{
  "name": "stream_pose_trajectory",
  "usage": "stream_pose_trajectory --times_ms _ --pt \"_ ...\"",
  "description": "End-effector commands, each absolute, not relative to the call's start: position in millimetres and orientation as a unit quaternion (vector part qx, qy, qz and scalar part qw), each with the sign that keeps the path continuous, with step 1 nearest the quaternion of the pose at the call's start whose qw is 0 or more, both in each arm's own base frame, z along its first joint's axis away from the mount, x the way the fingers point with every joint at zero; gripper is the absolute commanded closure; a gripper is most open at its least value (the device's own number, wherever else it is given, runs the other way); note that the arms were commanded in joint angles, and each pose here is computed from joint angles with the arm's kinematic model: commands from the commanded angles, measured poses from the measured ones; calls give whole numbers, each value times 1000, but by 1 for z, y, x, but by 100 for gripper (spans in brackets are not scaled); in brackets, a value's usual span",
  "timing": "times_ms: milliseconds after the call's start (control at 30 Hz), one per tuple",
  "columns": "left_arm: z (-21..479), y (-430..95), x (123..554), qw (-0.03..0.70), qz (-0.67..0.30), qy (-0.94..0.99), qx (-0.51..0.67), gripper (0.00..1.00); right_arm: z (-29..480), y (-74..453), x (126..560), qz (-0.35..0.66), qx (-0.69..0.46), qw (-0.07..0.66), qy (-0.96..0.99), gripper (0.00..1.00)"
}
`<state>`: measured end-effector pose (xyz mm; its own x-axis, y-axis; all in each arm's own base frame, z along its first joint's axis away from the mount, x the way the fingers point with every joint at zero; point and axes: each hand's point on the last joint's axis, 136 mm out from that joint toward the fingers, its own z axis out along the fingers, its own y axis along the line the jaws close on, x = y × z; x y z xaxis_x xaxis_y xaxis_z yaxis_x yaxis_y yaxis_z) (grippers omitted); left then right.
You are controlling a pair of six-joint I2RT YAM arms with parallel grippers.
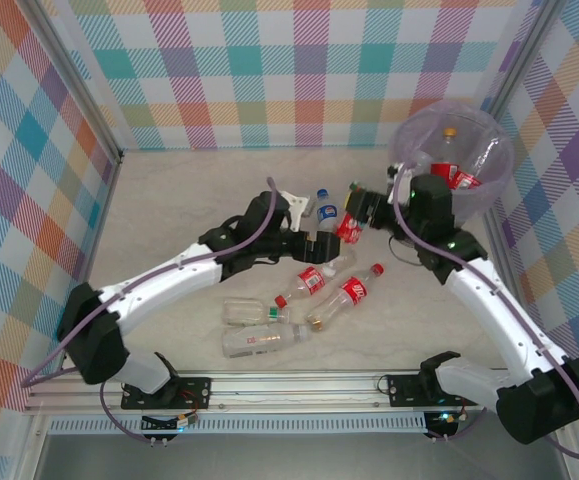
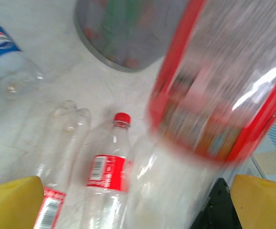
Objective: Put the plastic bottles in the bin
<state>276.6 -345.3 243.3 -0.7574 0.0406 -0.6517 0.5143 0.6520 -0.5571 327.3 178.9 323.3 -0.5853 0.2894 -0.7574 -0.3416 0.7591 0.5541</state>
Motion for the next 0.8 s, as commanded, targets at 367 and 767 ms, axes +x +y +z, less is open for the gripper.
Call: stream_pose_trajectory --times_ms 367,767 --pt "223 -288 264 322 -311 889 100 0 548 10 390 -1 66 707 704 51" --pt "204 -278 255 303 -288 902 109 3 482 -21 453 -83 56 660 745 52"
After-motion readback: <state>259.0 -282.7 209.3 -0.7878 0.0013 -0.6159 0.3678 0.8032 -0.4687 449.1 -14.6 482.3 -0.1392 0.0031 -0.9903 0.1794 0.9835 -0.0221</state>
